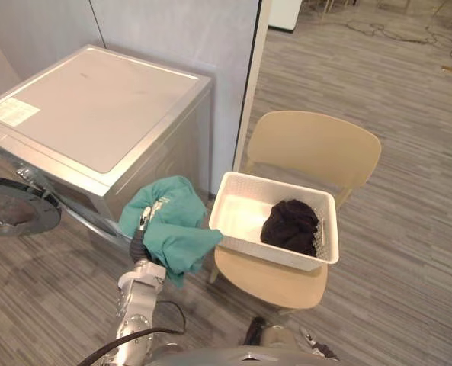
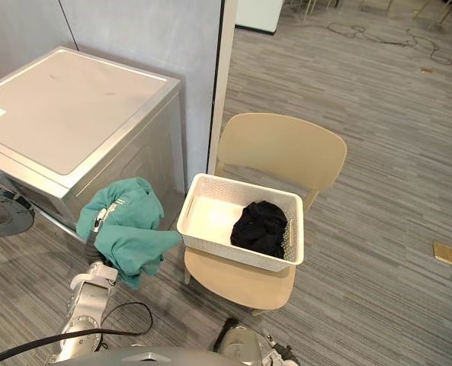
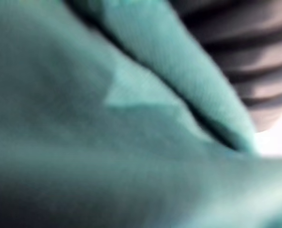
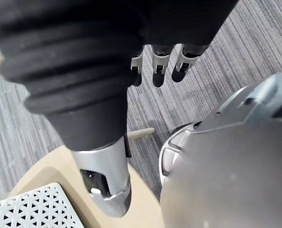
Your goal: Pick up the laundry basket with both hands and put the clothes into the washing machine.
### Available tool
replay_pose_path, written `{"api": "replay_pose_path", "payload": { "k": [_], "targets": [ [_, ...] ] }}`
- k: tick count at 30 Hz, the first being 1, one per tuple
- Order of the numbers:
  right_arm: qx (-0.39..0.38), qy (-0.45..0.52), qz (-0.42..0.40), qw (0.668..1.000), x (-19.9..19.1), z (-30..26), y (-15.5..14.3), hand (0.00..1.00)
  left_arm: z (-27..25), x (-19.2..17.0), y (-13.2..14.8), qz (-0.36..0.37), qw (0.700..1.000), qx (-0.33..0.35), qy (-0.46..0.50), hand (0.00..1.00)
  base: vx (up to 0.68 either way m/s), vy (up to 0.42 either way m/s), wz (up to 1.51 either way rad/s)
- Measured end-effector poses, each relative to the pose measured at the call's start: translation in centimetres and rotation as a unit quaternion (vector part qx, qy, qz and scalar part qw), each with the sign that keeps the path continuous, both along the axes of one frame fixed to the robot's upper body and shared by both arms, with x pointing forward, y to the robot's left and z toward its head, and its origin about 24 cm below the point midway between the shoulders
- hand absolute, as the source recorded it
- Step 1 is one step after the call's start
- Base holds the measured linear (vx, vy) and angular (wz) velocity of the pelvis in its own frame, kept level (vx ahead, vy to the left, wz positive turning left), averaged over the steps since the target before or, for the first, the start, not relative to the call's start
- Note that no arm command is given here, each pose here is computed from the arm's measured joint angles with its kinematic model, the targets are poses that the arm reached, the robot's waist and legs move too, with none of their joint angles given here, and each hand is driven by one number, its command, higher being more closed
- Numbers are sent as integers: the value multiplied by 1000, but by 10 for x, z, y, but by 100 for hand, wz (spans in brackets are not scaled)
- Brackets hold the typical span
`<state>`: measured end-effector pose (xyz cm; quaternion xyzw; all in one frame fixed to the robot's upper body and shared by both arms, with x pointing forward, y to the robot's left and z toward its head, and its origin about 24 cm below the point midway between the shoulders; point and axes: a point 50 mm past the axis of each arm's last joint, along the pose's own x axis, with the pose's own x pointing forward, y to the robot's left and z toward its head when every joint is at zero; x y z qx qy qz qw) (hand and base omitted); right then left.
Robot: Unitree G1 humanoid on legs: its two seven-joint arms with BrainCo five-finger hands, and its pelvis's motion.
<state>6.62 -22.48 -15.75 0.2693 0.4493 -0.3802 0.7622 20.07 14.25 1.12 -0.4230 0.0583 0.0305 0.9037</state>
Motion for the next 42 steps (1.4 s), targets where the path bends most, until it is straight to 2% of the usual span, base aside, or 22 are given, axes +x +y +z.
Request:
{"api": "replay_pose_path", "payload": {
  "k": [7,12,16,19,24,33,37,42],
  "targets": [
    [-5,0,15,1000,-10,3,2,0,0,-4,-5,0,1000,1,2,100,-234,63,3],
    [22,26,36,999,-27,-3,24,0,0,-9,5,19,1000,13,6,100,-118,-178,50],
    [15,35,47,998,-36,-3,20,0,-1,-13,0,19,1000,6,10,100,-81,-185,51],
    [1,12,61,998,-18,2,14,0,-5,-17,-4,24,999,-3,26,100,-137,-134,44],
    [-5,13,58,998,-18,2,9,0,-3,-16,-14,1,1000,-13,19,100,-81,-37,99],
    [11,61,23,998,-27,-8,6,0,-18,-21,-11,10,998,-19,59,100,21,377,61],
    [69,98,-6,993,-38,-18,34,0,-41,-26,7,24,993,11,117,100,142,397,66],
    [40,82,-30,995,-32,-14,15,0,-34,-17,3,-8,995,31,97,100,65,412,12]
  ]
}}
